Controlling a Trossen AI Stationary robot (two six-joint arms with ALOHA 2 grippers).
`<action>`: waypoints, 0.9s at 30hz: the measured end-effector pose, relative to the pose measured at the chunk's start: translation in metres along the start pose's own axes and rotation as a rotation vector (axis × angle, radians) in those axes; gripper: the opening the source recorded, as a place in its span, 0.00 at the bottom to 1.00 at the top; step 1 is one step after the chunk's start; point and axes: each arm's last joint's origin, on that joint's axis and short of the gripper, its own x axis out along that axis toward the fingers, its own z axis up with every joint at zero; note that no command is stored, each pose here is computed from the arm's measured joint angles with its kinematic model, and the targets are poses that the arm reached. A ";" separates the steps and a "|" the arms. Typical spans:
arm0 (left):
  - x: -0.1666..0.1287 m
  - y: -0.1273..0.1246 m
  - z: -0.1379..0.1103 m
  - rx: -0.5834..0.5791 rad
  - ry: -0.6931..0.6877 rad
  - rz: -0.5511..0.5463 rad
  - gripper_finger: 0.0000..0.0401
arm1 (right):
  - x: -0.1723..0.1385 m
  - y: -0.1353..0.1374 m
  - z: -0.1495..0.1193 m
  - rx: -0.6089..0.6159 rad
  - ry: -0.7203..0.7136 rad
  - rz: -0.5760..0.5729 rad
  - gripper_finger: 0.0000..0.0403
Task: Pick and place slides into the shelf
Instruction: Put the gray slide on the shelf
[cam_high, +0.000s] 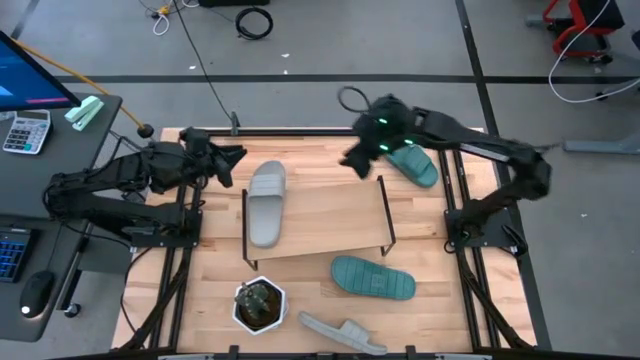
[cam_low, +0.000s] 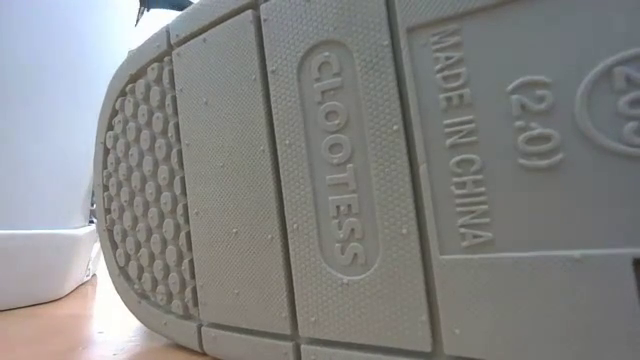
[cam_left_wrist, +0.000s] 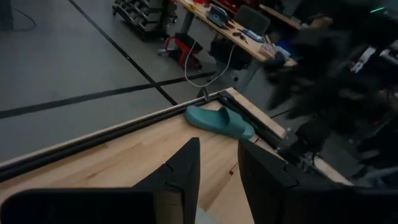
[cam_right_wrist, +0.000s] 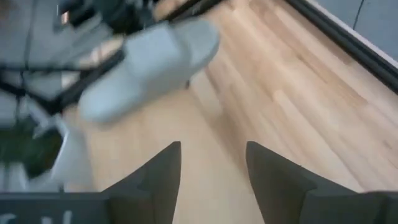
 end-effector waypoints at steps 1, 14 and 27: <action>0.002 -0.001 -0.001 0.012 0.004 0.002 0.27 | -0.012 0.008 -0.006 -0.024 0.013 0.003 0.46; 0.011 -0.013 0.003 0.102 -0.022 -0.110 0.22 | -0.107 0.072 -0.080 0.030 0.108 0.003 0.44; 0.011 -0.015 0.003 0.176 -0.005 -0.169 0.21 | -0.087 0.158 -0.153 -0.003 0.375 0.077 0.43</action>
